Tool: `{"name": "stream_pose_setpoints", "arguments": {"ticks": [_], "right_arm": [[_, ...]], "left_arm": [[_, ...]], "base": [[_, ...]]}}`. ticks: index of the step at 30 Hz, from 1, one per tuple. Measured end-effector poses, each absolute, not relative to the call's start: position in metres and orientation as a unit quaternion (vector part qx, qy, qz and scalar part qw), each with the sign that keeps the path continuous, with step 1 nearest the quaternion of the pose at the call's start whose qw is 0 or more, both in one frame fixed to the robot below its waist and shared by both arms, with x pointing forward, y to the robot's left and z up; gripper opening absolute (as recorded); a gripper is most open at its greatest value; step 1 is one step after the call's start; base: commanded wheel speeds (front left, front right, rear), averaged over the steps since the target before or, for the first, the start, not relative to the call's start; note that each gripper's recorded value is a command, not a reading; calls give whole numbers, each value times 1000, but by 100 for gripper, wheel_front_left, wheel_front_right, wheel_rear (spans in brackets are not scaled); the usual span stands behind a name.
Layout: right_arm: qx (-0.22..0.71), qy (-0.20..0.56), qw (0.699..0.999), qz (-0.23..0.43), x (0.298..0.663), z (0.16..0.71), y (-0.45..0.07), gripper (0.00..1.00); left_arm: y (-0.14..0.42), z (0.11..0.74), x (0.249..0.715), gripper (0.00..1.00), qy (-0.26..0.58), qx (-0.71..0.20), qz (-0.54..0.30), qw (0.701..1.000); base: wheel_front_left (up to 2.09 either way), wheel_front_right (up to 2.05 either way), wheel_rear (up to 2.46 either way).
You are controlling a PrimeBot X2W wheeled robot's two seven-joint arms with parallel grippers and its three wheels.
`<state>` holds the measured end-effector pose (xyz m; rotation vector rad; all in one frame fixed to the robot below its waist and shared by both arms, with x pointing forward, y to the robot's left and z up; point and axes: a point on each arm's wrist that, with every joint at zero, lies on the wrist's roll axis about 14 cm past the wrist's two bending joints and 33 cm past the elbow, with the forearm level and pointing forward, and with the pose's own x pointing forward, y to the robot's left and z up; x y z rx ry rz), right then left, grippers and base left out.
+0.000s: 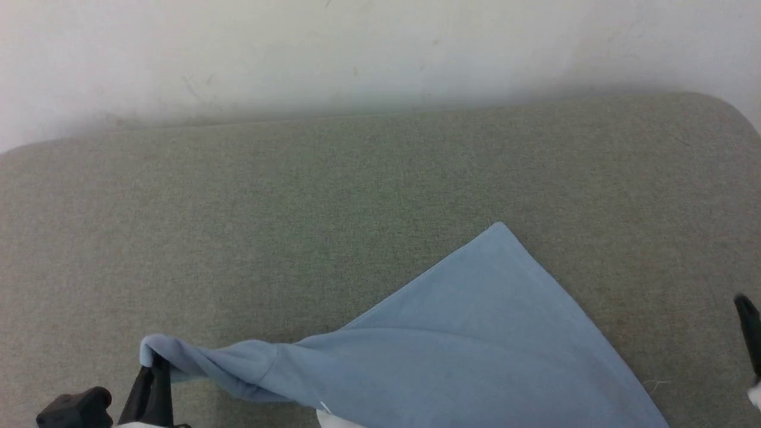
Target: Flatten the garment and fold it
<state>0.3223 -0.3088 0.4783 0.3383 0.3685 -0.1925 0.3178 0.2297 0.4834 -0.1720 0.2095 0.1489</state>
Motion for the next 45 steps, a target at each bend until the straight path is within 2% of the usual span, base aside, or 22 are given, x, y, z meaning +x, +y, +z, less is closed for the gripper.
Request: {"name": "stream_pose_setpoints", "arguments": {"ticks": [4,7,11,15,22,23,24,25,28,29,32,36,41,45], "right_arm": [[172,170,970,-28,380,479,-264,100],[156,211,964,35,414,467,-224,100],[144,297,938,107,444,444,-179,100],[113,377,906,153,459,420,-152,100],[31,490,845,213,456,376,-121,100],[22,502,837,219,455,373,-120,93],[13,513,828,225,453,370,-118,93],[8,522,822,228,453,368,-118,48],[1,536,811,236,453,368,-118,0],[2,536,809,239,452,369,-117,0],[5,512,821,252,454,377,-109,0],[2,429,866,259,467,402,-107,0],[-15,303,927,222,500,461,-137,0],[-22,218,957,189,521,514,-158,0]], "left_arm": [[224,483,328,0,103,-89,67,988],[220,486,338,0,96,-90,62,989],[216,487,350,0,89,-91,58,990],[215,487,357,0,83,-92,58,991],[221,474,359,0,94,-96,77,988],[222,472,359,0,95,-96,80,988],[223,470,358,0,97,-96,83,987],[224,468,357,0,100,-96,84,987],[226,461,357,0,109,-95,87,986],[225,461,358,0,109,-95,84,986],[225,465,362,0,98,-92,80,988],[234,482,369,0,71,-74,74,992],[240,540,397,0,-14,-39,41,998],[233,594,432,0,-92,-31,2,995]], "base": [[0,0,0],[0,0,0],[0,0,0],[0,0,0],[0,0,0],[0,0,0],[0,0,0],[0,0,0],[0,0,0],[0,0,0],[0,0,0],[0,0,0],[0,0,0],[0,0,0]]}}
